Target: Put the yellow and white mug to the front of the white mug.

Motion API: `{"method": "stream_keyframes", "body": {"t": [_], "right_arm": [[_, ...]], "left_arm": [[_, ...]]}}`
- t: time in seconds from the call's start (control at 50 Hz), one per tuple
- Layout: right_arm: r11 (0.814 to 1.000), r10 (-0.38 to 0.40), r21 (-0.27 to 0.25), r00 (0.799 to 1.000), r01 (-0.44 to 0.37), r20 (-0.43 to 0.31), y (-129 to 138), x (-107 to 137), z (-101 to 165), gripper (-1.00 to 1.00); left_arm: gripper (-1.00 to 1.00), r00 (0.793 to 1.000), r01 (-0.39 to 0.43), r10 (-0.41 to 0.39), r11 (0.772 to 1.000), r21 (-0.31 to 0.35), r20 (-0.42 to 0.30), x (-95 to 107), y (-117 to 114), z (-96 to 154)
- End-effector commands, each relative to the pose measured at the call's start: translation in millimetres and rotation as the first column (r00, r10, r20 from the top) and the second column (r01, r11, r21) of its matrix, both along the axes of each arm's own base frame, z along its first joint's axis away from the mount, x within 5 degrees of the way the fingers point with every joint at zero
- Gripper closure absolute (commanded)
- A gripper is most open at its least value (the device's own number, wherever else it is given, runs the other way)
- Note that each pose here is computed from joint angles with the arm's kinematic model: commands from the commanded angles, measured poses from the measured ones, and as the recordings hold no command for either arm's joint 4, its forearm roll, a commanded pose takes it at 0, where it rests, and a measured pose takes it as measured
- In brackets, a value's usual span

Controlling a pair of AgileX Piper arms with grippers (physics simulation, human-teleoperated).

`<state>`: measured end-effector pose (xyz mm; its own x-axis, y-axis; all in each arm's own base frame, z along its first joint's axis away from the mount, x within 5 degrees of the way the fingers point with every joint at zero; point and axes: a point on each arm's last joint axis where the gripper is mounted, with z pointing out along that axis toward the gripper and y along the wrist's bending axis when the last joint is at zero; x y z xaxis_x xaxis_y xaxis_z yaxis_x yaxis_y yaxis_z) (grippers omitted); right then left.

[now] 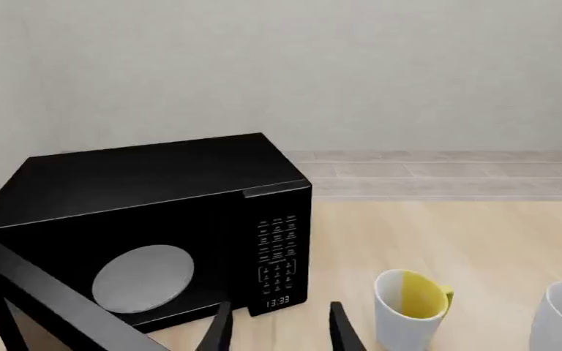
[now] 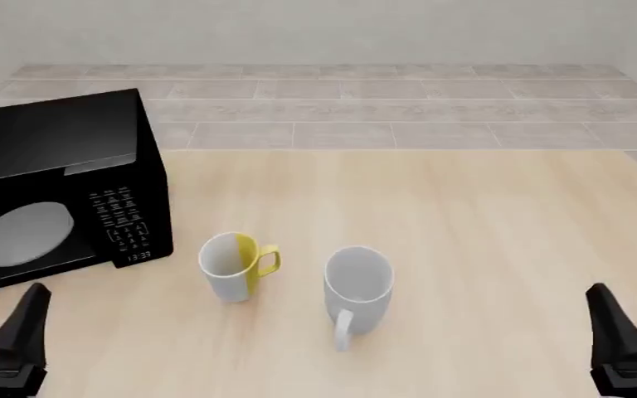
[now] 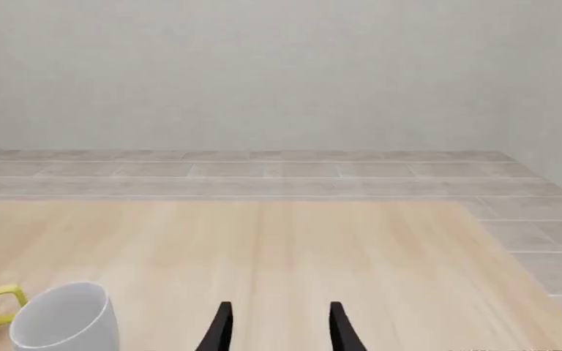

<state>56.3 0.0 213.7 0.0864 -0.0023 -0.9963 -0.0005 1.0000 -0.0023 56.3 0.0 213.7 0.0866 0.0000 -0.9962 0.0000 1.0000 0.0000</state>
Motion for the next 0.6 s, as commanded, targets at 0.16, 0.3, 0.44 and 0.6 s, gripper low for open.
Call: {"method": "stream_keyframes", "body": {"t": [0.16, 0.3, 0.44, 0.6], "right_arm": [[1.0, 0.003, 0.005, 1.0, -0.003, -0.028, 0, 5, -1, -1.0], [0.998, 0.054, -0.013, 0.996, -0.055, -0.069, 4, 22, -1, -1.0], [0.987, 0.149, -0.05, 0.985, -0.154, -0.092, 17, 50, 13, -1.0], [0.956, 0.272, -0.078, 0.954, -0.283, -0.128, 41, 85, 24, -1.0]], "left_arm": [[-1.0, 1.0, 0.0, 0.0, 1.0, 0.0, -0.001, 0, 0, 1], [-1.0, 1.0, 0.0, 0.0, 1.0, 0.0, -0.001, 0, 0, 1], [-1.0, 1.0, 0.0, 0.0, 1.0, 0.0, -0.001, 0, 0, 1], [-1.0, 1.0, 0.0, 0.0, 1.0, 0.0, -0.001, 0, 0, 1]]}}
